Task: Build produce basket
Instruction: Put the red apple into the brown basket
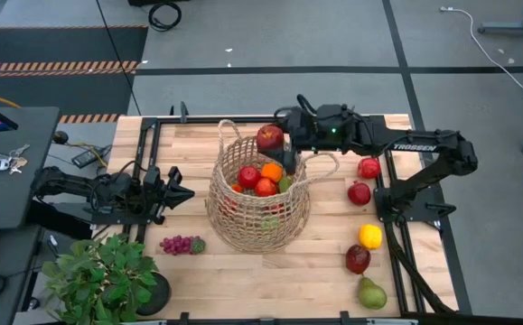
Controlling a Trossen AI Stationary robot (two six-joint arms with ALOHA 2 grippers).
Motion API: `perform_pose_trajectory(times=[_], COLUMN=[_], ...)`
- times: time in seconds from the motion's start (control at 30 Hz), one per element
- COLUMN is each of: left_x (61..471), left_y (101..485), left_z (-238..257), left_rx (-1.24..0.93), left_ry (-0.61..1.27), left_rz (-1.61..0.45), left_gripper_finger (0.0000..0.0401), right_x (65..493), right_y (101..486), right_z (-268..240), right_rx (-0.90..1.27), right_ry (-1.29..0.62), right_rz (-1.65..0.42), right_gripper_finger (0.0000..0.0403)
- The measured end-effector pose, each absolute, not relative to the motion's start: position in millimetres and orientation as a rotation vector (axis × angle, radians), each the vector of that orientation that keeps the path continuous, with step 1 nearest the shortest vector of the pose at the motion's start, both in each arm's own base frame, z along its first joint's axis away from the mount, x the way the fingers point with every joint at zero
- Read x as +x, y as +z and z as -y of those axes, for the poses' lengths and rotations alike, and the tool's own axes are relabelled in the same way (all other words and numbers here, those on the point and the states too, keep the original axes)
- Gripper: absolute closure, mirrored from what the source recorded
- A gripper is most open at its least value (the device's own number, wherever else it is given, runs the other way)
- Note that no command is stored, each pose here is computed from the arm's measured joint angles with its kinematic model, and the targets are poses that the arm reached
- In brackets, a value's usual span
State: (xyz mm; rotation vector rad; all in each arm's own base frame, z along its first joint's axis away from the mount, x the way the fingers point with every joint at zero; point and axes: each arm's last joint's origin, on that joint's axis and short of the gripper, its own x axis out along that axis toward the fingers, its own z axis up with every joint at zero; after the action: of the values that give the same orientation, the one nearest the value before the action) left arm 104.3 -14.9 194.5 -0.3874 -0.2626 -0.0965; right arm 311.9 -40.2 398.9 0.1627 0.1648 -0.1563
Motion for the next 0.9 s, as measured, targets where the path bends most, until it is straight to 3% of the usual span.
perform_pose_trajectory(times=[0.23, 0.37, 0.73, 0.9], left_x=[104, 104, 104, 104], left_y=[195, 195, 195, 194], left_z=[15, 15, 15, 15], left_rx=[-0.387, -0.387, -0.387, -0.387], left_ry=[-0.097, -0.096, -0.097, -0.096], left_rz=[0.262, 0.263, 0.262, 0.262], left_gripper_finger=[0.0371, 0.0373, 0.037, 0.0372], right_x=[312, 313, 312, 317], right_y=[402, 411, 422, 418], right_z=[30, 26, 27, 24], right_rx=[-0.203, -0.259, 0.203, 0.263], right_ry=[-0.394, -0.431, -0.52, -0.554], right_rz=[-0.185, -0.107, 0.121, 0.142], right_gripper_finger=[0.0053, 0.0053, 0.0053, 0.0054])
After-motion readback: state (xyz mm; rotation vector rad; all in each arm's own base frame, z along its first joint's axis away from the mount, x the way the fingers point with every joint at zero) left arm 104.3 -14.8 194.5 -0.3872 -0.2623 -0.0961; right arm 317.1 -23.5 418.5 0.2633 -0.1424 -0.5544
